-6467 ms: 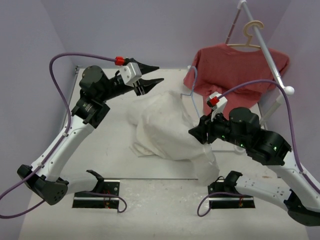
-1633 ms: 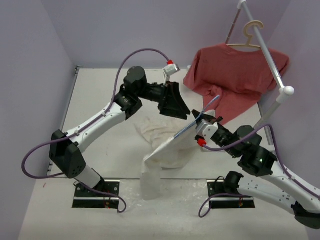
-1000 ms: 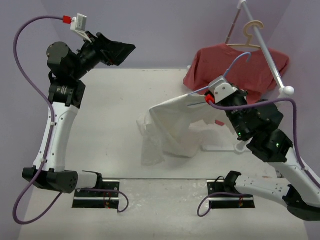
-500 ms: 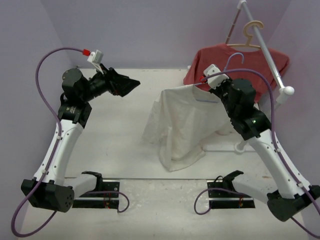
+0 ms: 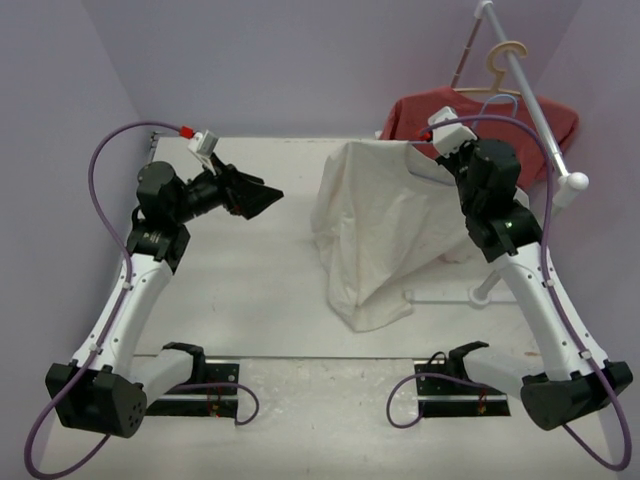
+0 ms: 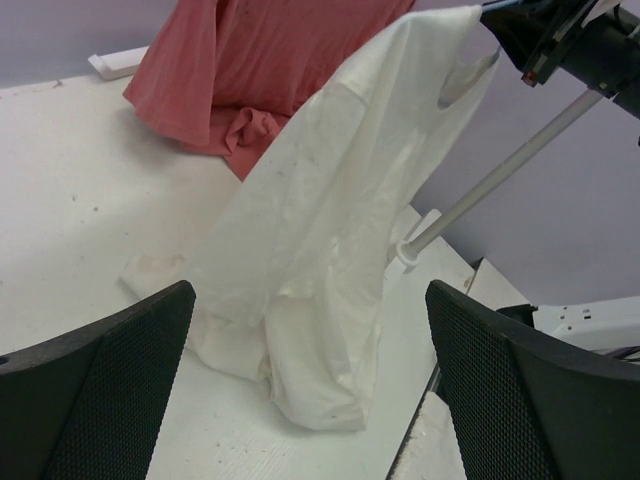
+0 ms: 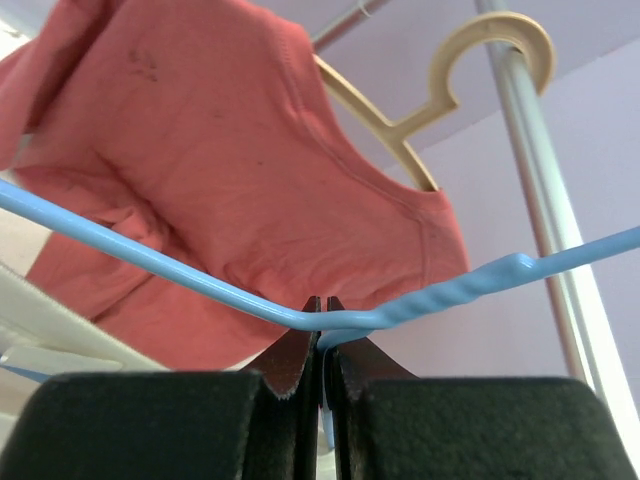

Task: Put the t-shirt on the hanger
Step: Pick up the hanger from the clothesline.

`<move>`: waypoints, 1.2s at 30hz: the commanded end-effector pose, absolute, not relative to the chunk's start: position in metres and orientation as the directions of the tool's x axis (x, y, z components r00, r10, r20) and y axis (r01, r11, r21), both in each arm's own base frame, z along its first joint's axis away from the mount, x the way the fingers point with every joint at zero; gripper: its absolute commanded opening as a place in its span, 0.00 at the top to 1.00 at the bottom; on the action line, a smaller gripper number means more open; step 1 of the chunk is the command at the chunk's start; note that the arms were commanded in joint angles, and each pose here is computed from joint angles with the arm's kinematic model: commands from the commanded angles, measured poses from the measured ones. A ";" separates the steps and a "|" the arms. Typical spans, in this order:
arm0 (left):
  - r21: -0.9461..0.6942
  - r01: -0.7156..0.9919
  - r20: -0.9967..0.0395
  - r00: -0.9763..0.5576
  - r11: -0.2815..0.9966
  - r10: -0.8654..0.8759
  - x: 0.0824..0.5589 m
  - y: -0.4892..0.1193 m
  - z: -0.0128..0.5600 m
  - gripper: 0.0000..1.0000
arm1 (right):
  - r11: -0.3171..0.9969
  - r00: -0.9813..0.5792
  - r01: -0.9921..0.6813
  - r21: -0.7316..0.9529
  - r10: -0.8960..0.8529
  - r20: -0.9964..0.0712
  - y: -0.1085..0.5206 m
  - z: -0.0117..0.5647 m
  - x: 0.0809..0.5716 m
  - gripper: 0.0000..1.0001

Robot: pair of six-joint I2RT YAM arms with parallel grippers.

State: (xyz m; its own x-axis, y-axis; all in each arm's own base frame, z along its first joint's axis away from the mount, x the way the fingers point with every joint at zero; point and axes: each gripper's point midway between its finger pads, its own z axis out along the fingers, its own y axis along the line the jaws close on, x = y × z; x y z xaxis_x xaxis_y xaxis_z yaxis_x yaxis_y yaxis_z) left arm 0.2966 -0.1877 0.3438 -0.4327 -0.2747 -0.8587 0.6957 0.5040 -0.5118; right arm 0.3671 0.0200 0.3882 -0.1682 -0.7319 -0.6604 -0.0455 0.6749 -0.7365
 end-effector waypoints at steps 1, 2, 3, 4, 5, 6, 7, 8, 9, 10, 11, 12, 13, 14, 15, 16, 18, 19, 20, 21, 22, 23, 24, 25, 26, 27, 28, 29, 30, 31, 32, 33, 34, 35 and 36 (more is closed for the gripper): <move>-0.459 0.749 -0.888 -0.374 0.478 -0.267 0.294 -0.190 0.352 0.00 | 0.721 -0.085 0.140 -0.679 -0.674 -0.734 0.002 0.449 0.365 1.00; -0.461 0.748 -0.887 -0.377 0.476 -0.267 0.295 -0.191 0.351 0.00 | 0.725 -0.088 0.146 -0.674 -0.669 -0.738 0.001 0.449 0.365 1.00; -0.462 0.749 -0.886 -0.379 0.475 -0.266 0.295 -0.191 0.350 0.00 | 0.734 -0.101 0.169 -0.657 -0.651 -0.753 -0.005 0.451 0.364 1.00; -0.463 0.749 -0.886 -0.379 0.474 -0.266 0.295 -0.191 0.350 0.00 | 0.744 -0.101 0.179 -0.644 -0.637 -0.764 -0.007 0.452 0.364 1.00; -0.464 0.748 -0.886 -0.381 0.474 -0.267 0.295 -0.191 0.349 0.00 | 0.750 -0.092 0.174 -0.639 -0.633 -0.769 -0.007 0.452 0.364 1.00; -0.465 0.748 -0.885 -0.381 0.474 -0.267 0.295 -0.191 0.348 0.00 | 0.753 -0.088 0.175 -0.635 -0.630 -0.772 -0.007 0.452 0.364 1.00; -0.466 0.747 -0.885 -0.382 0.474 -0.268 0.296 -0.191 0.348 0.00 | 0.754 -0.091 0.181 -0.631 -0.626 -0.774 -0.010 0.452 0.366 1.00; -0.471 0.746 -0.882 -0.387 0.472 -0.269 0.296 -0.191 0.347 0.00 | 0.754 -0.102 0.189 -0.629 -0.622 -0.777 -0.014 0.450 0.369 1.00; -0.478 0.744 -0.878 -0.394 0.467 -0.271 0.296 -0.192 0.347 0.00 | 0.756 -0.115 0.198 -0.624 -0.614 -0.781 -0.020 0.448 0.371 1.00; -0.483 0.743 -0.875 -0.401 0.463 -0.271 0.296 -0.193 0.346 0.00 | 0.758 -0.116 0.198 -0.621 -0.611 -0.783 -0.022 0.448 0.373 1.00; -0.486 0.744 -0.874 -0.405 0.458 -0.269 0.296 -0.194 0.345 0.00 | 0.763 -0.112 0.196 -0.615 -0.606 -0.787 -0.023 0.448 0.374 1.00; -0.489 0.744 -0.872 -0.409 0.455 -0.268 0.296 -0.194 0.344 0.00 | 0.768 -0.112 0.198 -0.609 -0.599 -0.793 -0.026 0.448 0.375 1.00; -0.493 0.742 -0.870 -0.415 0.453 -0.267 0.297 -0.194 0.343 0.00 | 0.768 -0.117 0.202 -0.608 -0.598 -0.793 -0.028 0.447 0.377 1.00; -0.497 0.742 -0.868 -0.419 0.450 -0.266 0.296 -0.194 0.342 0.00 | 0.763 -0.131 0.214 -0.610 -0.597 -0.792 -0.033 0.447 0.379 1.00; -0.498 0.743 -0.867 -0.421 0.448 -0.265 0.296 -0.195 0.341 0.00 | 0.760 -0.139 0.217 -0.613 -0.597 -0.790 -0.036 0.445 0.379 1.00; -0.498 0.743 -0.867 -0.423 0.446 -0.264 0.296 -0.195 0.340 0.00 | 0.757 -0.146 0.219 -0.615 -0.598 -0.788 -0.039 0.444 0.380 1.00; -0.497 0.749 -0.868 -0.423 0.438 -0.261 0.295 -0.196 0.340 0.00 | 0.759 -0.149 0.215 -0.615 -0.597 -0.788 -0.042 0.441 0.380 1.00; -0.496 0.752 -0.868 -0.424 0.434 -0.259 0.294 -0.196 0.339 0.00 | 0.758 -0.152 0.211 -0.617 -0.598 -0.787 -0.044 0.438 0.380 1.00; -0.496 0.755 -0.868 -0.425 0.430 -0.257 0.294 -0.197 0.339 0.00 | 0.757 -0.156 0.208 -0.619 -0.599 -0.785 -0.045 0.436 0.380 1.00; -0.496 0.756 -0.868 -0.425 0.427 -0.256 0.293 -0.197 0.339 0.00 | 0.756 -0.164 0.198 -0.624 -0.603 -0.781 -0.045 0.431 0.381 1.00; -0.495 0.758 -0.869 -0.424 0.425 -0.256 0.294 -0.197 0.339 0.00 | 0.754 -0.171 0.196 -0.627 -0.603 -0.779 -0.046 0.427 0.381 1.00; -0.496 0.758 -0.868 -0.425 0.423 -0.256 0.294 -0.197 0.339 0.00 | 0.755 -0.171 0.193 -0.627 -0.603 -0.779 -0.046 0.426 0.380 1.00; -0.497 0.760 -0.868 -0.426 0.419 -0.257 0.293 -0.198 0.339 0.00 | 0.757 -0.173 0.192 -0.625 -0.601 -0.781 -0.047 0.424 0.380 1.00; -0.497 0.762 -0.867 -0.426 0.415 -0.257 0.293 -0.198 0.339 0.00 | 0.757 -0.177 0.190 -0.626 -0.600 -0.780 -0.049 0.422 0.381 1.00; -0.498 0.763 -0.867 -0.427 0.412 -0.257 0.292 -0.199 0.338 0.00 | 0.756 -0.180 0.183 -0.628 -0.603 -0.777 -0.048 0.419 0.381 1.00; -0.497 0.766 -0.867 -0.426 0.409 -0.257 0.292 -0.199 0.338 0.00 | 0.758 -0.180 0.170 -0.630 -0.604 -0.776 -0.046 0.415 0.381 1.00; -0.497 0.767 -0.868 -0.426 0.407 -0.256 0.291 -0.199 0.338 0.00 | 0.759 -0.183 0.156 -0.632 -0.606 -0.774 -0.045 0.409 0.381 1.00; -0.497 0.767 -0.868 -0.425 0.406 -0.257 0.291 -0.199 0.337 0.00 | 0.760 -0.191 0.141 -0.634 -0.608 -0.771 -0.044 0.402 0.382 1.00; -0.497 0.769 -0.867 -0.424 0.403 -0.260 0.291 -0.199 0.338 0.00 | 0.760 -0.204 0.133 -0.636 -0.607 -0.768 -0.044 0.395 0.384 1.00; -0.495 0.771 -0.868 -0.422 0.400 -0.261 0.291 -0.199 0.338 0.00 | 0.761 -0.213 0.132 -0.635 -0.604 -0.768 -0.045 0.391 0.385 1.00; -0.496 0.772 -0.867 -0.423 0.397 -0.261 0.290 -0.200 0.338 0.00 | 0.764 -0.217 0.130 -0.631 -0.599 -0.770 -0.045 0.388 0.386 1.00; -0.498 0.773 -0.867 -0.425 0.394 -0.261 0.290 -0.200 0.338 0.00 | 0.768 -0.220 0.129 -0.628 -0.595 -0.773 -0.045 0.384 0.387 1.00; -0.497 0.774 -0.867 -0.425 0.392 -0.261 0.290 -0.200 0.338 0.00 | 0.770 -0.223 0.129 -0.625 -0.592 -0.775 -0.045 0.383 0.387 1.00; -0.496 0.775 -0.867 -0.424 0.391 -0.260 0.289 -0.200 0.339 0.00 | 0.771 -0.226 0.131 -0.623 -0.589 -0.776 -0.045 0.381 0.387 1.00; -0.494 0.777 -0.869 -0.421 0.390 -0.261 0.288 -0.200 0.340 0.00 | 0.772 -0.230 0.133 -0.621 -0.585 -0.777 -0.045 0.380 0.387 1.00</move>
